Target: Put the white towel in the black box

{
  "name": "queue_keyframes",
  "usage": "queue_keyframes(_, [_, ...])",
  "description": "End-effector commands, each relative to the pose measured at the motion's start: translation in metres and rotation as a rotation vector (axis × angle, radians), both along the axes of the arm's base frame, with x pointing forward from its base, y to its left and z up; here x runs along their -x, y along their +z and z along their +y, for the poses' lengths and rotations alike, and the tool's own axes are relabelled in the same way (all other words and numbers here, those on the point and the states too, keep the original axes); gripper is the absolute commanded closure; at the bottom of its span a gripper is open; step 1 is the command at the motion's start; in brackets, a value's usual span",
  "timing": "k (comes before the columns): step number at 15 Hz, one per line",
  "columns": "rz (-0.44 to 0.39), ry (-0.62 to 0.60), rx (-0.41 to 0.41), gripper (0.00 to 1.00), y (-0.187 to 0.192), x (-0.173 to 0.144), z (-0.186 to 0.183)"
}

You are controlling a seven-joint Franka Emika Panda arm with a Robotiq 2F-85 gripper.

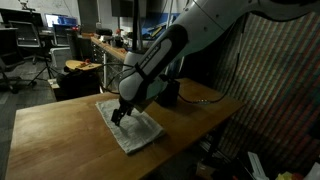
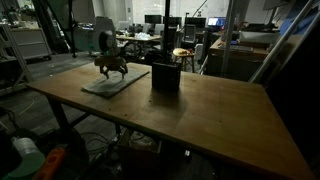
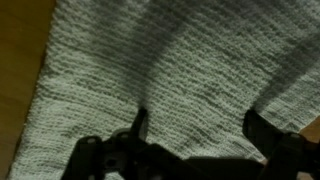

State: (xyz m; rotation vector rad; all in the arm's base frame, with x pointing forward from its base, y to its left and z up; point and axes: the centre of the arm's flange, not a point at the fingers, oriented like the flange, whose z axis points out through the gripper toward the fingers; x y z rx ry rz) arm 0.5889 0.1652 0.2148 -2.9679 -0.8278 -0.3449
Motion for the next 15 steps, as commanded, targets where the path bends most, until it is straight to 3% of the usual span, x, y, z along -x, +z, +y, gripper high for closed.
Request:
queue_keyframes(1, [-0.013, 0.021, -0.012, 0.33, -0.005, -0.017, 0.002])
queue_keyframes(9, [-0.039, 0.043, -0.001, 0.94, 0.014, -0.02, 0.009])
queue_keyframes(10, [-0.046, 0.044, -0.006, 0.97, 0.021, -0.022, 0.009])
queue_keyframes(15, [-0.1, 0.04, -0.016, 0.93, 0.057, -0.03, 0.012])
